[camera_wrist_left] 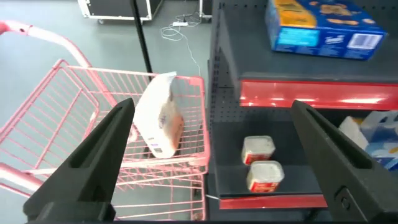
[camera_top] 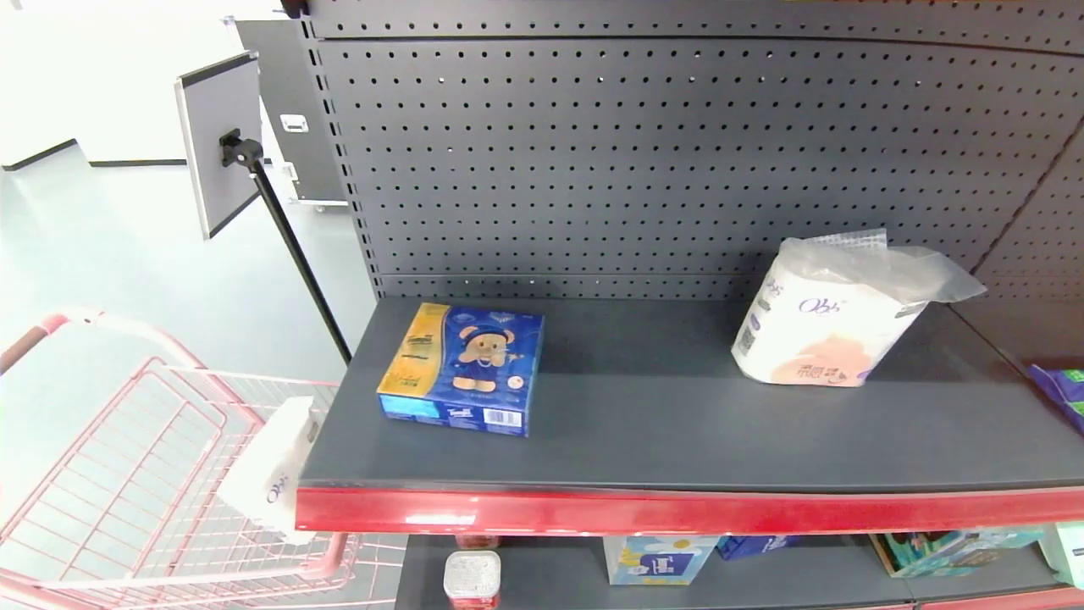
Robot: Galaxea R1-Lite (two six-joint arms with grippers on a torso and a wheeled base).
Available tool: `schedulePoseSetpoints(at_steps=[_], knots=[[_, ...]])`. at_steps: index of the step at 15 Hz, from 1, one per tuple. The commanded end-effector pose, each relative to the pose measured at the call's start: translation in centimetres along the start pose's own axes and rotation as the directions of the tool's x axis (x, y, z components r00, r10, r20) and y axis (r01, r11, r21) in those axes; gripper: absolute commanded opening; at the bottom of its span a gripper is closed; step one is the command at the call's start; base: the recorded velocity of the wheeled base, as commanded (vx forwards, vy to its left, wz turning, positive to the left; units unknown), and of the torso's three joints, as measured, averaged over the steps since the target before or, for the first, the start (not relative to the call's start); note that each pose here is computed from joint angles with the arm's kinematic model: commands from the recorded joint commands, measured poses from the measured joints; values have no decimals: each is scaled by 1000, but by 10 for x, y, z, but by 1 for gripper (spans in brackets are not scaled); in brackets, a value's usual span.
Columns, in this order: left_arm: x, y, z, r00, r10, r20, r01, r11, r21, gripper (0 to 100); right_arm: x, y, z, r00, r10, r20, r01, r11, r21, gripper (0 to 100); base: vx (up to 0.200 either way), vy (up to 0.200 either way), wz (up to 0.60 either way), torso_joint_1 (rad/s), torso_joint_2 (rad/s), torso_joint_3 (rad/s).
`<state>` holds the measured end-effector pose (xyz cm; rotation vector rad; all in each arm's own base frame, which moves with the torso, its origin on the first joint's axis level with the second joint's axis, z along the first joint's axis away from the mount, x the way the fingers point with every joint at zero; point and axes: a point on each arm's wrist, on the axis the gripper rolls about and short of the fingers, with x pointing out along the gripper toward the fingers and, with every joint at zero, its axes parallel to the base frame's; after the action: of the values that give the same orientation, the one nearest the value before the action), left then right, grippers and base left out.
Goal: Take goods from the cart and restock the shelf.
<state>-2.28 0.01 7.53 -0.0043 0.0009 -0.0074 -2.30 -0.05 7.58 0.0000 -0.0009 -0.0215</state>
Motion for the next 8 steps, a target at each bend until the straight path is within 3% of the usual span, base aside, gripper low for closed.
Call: schedulePoseSetpoints(at_steps=[1, 8], knots=[[0, 0, 0, 1000, 1, 1, -1, 1000, 0, 100, 0, 0, 0, 1000, 0, -1, 0, 1000, 0, 100, 0, 200, 0, 2, -2, -2], [0, 0, 0, 1000, 0, -1, 0, 1000, 0, 100, 0, 0, 0, 1000, 2, -1, -2, 1000, -2, 100, 0, 200, 0, 4, 2, 2]])
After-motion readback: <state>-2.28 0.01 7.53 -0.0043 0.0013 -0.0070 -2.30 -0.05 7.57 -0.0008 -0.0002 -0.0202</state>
